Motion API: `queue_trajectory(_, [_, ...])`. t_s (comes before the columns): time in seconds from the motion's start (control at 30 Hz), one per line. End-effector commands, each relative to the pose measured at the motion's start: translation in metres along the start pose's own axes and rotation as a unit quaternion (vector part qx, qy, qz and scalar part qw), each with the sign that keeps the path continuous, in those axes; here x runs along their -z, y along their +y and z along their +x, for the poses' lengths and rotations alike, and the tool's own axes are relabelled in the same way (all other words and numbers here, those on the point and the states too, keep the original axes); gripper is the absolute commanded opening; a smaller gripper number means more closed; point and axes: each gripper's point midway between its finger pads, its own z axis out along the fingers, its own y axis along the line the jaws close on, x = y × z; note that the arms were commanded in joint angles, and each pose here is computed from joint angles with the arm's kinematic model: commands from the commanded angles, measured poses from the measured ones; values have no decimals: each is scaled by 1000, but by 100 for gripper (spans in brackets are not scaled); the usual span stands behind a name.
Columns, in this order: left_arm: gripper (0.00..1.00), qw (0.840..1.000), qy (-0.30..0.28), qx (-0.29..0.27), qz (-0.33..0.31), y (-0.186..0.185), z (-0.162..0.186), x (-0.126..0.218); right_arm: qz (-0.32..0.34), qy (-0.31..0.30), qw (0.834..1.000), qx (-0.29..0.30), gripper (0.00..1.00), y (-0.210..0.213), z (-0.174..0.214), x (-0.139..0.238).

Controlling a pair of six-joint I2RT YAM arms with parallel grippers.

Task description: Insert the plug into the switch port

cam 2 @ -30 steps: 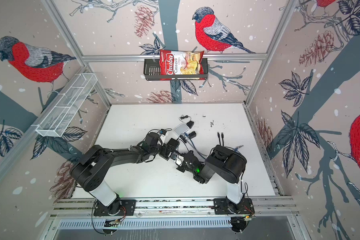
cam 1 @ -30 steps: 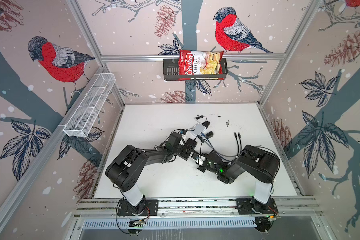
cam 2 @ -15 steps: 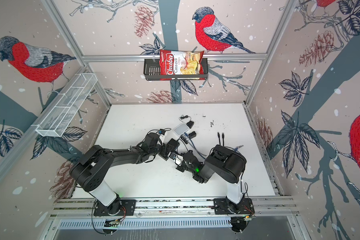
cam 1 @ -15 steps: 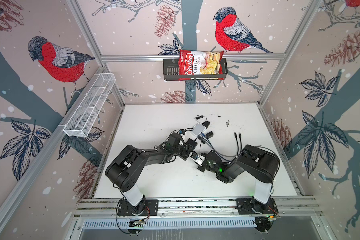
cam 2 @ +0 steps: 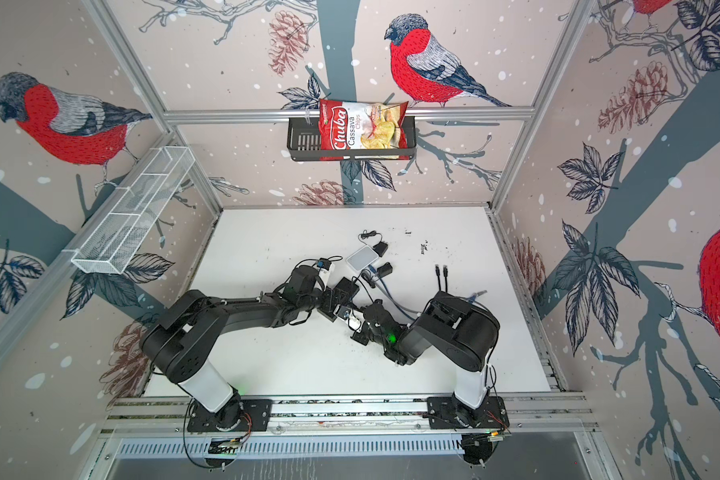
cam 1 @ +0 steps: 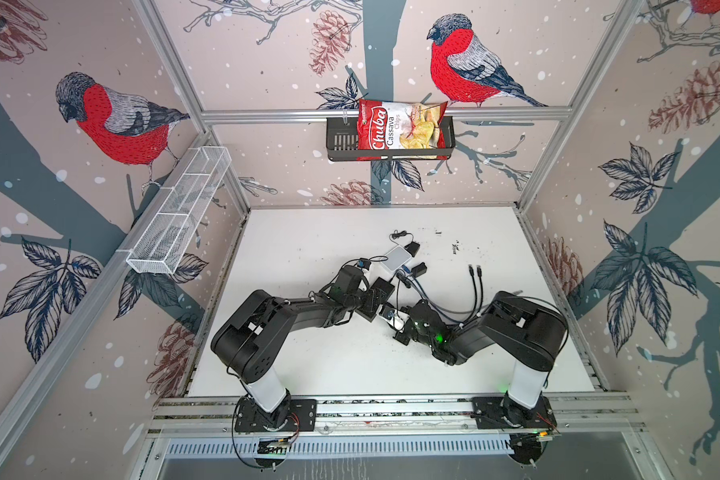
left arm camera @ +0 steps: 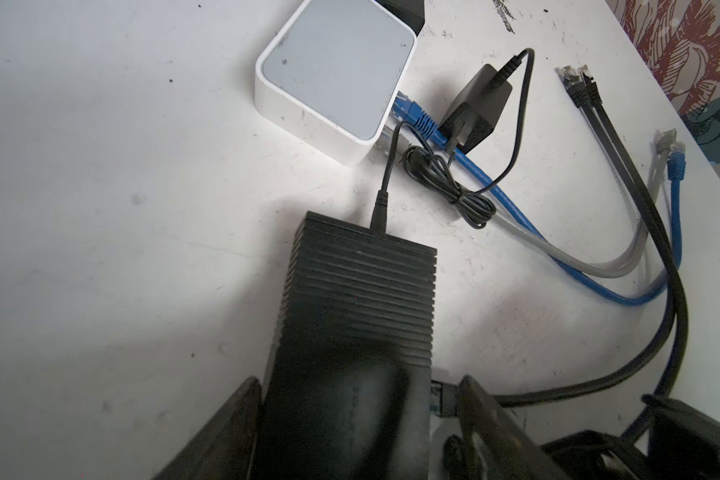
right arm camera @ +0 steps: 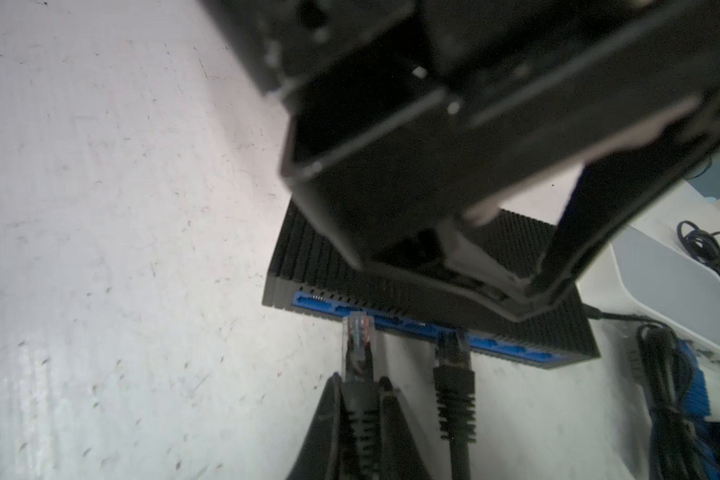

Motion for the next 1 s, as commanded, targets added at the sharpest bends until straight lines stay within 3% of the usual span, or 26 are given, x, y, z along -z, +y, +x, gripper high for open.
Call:
queue_trajectory(0.0, [73, 1000, -7, 6, 8, -3, -3, 0, -3, 15, 1000, -11, 8, 2, 6, -2])
queue_trajectory(0.73, [72, 997, -30, 64, 7, -3, -11, 7, 13, 3, 999, -37, 8, 1, 3, 1])
queue_trajectory(0.97, [72, 992, -61, 104, -35, 19, -23, 19, 15, 4, 999, -36, 8, 0, 5, 3])
